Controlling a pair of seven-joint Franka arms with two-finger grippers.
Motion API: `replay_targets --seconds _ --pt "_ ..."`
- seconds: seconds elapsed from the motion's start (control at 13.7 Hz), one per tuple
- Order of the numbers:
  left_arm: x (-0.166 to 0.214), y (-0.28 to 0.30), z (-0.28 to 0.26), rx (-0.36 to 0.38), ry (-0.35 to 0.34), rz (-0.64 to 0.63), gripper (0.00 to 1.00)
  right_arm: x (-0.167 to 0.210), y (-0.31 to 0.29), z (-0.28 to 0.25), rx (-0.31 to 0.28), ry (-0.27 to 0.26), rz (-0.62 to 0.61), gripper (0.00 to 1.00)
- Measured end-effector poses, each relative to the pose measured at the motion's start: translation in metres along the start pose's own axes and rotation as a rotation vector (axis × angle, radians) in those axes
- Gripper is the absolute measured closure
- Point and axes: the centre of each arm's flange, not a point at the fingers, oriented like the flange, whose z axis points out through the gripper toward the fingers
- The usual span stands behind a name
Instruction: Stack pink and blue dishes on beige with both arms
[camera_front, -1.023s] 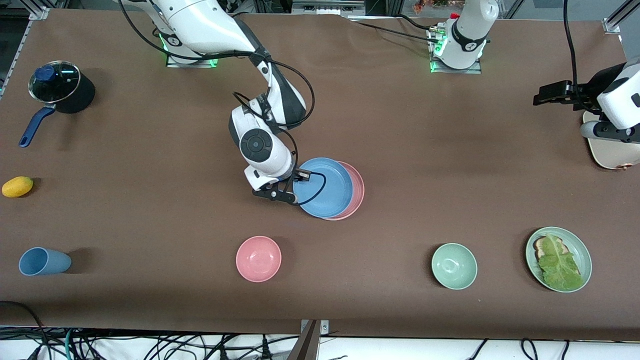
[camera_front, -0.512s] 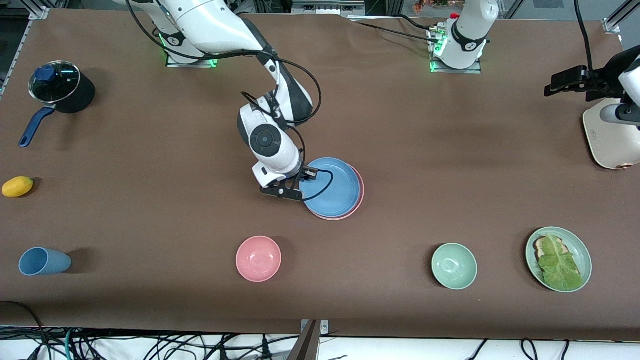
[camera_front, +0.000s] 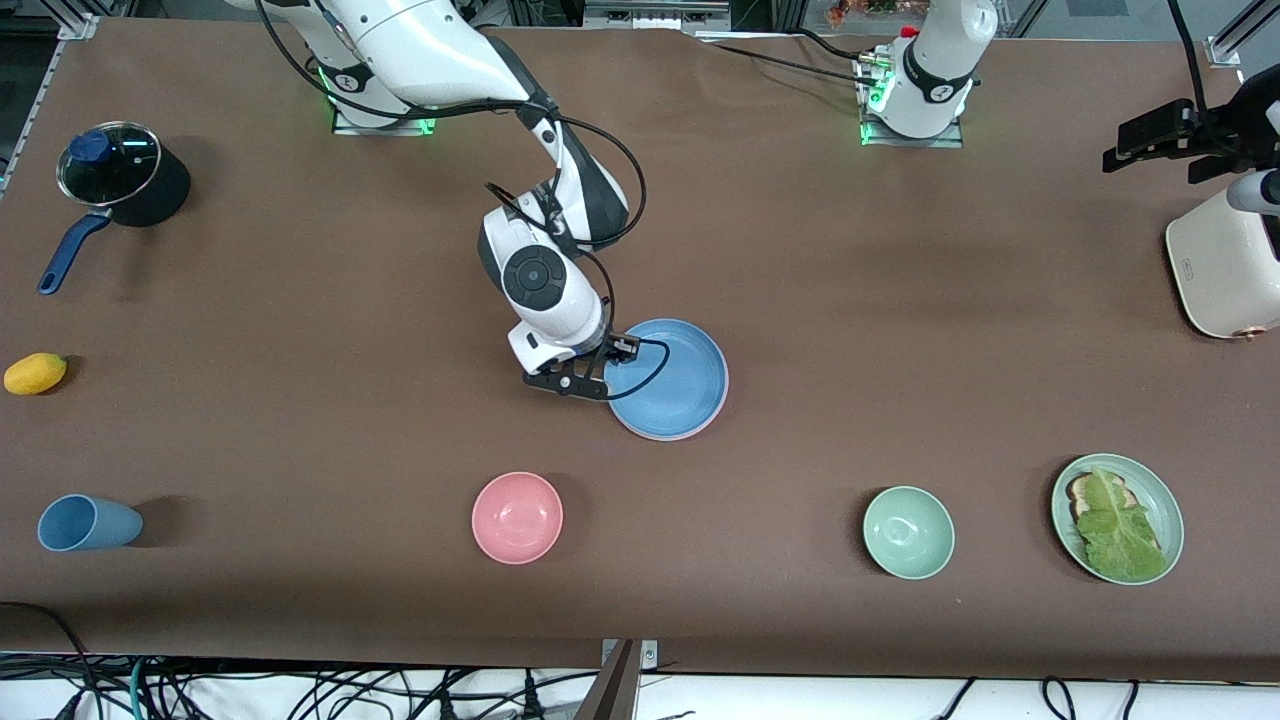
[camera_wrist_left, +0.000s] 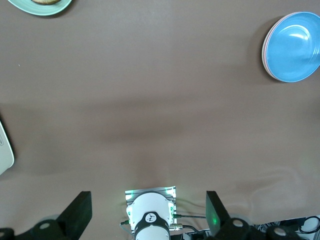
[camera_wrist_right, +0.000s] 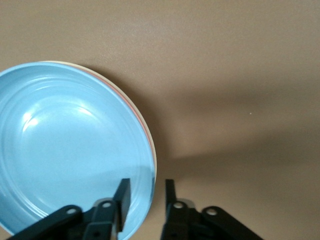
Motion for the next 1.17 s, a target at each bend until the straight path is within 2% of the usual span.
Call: replay_targets --seconds 0.15,0.37,0.44,0.66,0.8,1.02,1.17 --pt "0.002 -0.002 0.005 -0.002 -0.01 -0.004 0.0 0.008 0.003 -0.01 0.002 0.017 0.008 0.37" --pt "0.002 -0.002 0.006 -0.002 -0.013 -0.004 0.0 0.033 0.025 -0.051 -0.029 0.028 0.047 0.05" --pt "0.002 -0.002 0.006 -0.002 -0.013 -0.003 0.0 0.042 0.036 -0.071 -0.043 0.028 0.061 0.0" --pt "0.002 0.0 0.006 -0.001 -0.012 0.0 0.0 0.068 0.087 -0.145 -0.097 -0.007 0.058 0.0" --pt "0.003 0.0 0.006 -0.001 -0.011 0.0 0.0 0.079 0.135 -0.192 -0.138 -0.076 0.006 0.0" --pt "0.003 0.001 0.005 0.0 -0.006 0.001 0.0 0.099 0.209 -0.257 -0.139 -0.109 -0.076 0.0" --pt "0.003 0.002 0.005 0.0 -0.003 0.004 0.0 0.106 0.263 -0.301 -0.124 -0.117 -0.061 0.0"
